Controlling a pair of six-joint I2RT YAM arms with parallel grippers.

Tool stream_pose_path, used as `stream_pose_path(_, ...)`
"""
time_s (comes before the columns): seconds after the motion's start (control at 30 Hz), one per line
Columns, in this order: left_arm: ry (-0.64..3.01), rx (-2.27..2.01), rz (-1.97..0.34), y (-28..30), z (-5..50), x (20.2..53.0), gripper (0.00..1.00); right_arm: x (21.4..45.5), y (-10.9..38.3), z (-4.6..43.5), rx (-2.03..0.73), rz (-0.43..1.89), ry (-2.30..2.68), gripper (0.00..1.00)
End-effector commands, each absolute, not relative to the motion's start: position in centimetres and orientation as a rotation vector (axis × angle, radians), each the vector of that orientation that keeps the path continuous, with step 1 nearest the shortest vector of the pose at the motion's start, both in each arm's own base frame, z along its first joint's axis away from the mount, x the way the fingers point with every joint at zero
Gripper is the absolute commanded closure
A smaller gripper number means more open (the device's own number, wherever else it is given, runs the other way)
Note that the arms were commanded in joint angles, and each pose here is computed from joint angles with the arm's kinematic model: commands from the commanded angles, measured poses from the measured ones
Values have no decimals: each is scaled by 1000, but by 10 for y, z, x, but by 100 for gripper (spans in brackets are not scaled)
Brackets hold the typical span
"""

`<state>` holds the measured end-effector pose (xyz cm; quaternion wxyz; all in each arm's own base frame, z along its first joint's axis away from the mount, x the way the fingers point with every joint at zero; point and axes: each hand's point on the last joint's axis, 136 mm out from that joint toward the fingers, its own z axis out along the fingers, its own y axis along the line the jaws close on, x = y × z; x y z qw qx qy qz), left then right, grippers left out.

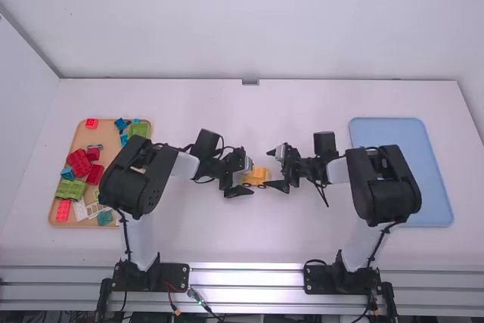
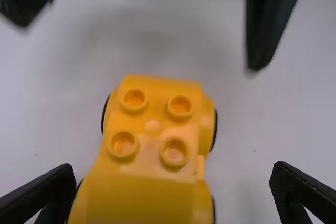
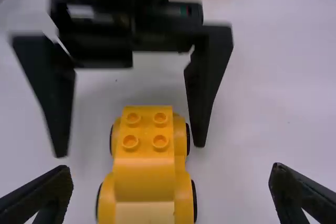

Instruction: Assemble lego blocks to make yellow taxi

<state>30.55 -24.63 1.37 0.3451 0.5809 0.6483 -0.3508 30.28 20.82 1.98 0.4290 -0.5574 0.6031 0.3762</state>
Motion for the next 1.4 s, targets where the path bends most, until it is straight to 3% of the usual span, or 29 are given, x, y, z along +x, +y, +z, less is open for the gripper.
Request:
stream_pose_path(0.0, 1641, 1486, -836, -238, 55, 320, 1, 294, 222, 0, -1326, 1046, 1633, 1)
stream_pose_path(0.17, 1631, 1459, -756, -211, 98, 328, 1, 292, 238, -6, -1365, 1036, 1631, 1)
stream_pose_path(0.37, 1658, 1352, -690, -173, 126, 339, 1, 303, 253, -30, -1386, 842, 1806, 0)
stream_pose_path(0.47, 1663, 1340, -691, -169, 127, 340, 1, 305, 255, -36, -1396, 786, 1831, 10)
stream_pose_path(0.5, 1665, 1330, -699, -167, 126, 339, 1, 306, 255, -41, -1408, 732, 1857, 24)
stream_pose_path(0.53, 1668, 1329, -698, -166, 125, 339, 1, 306, 255, -44, -1407, 711, 1872, 32)
stream_pose_path(0.6, 1670, 1332, -700, -167, 123, 338, 1, 307, 256, -45, -1413, 695, 1874, 40)
stream_pose_path(0.73, 1665, 1339, -699, -167, 121, 336, 1, 311, 258, -39, -1408, 689, 1858, 48)
stream_pose_path(0.93, 1679, 1336, -691, -166, 117, 336, 1, 336, 235, 0, -1323, 633, 1886, 47)
stream_pose_path(1.0, 1709, 1332, -646, -162, 112, 340, 1, 360, 191, 22, -1231, 471, 2006, 48)
stream_pose_path(1.03, 1710, 1332, -644, -162, 111, 340, 1, 362, 188, 24, -1223, 456, 2015, 47)
stream_pose_path(1.13, 1731, 1334, -609, -158, 108, 343, 1, 385, 107, 53, -1037, 170, 2194, 48)
stream_pose_path(1.3, 1747, 1333, -554, -154, 105, 349, 1, 395, 19, 86, -784, -22, 2278, 50)
stream_pose_path(1.37, 1748, 1329, -512, -150, 105, 355, 1, 394, -38, 99, -580, -67, 2298, 49)
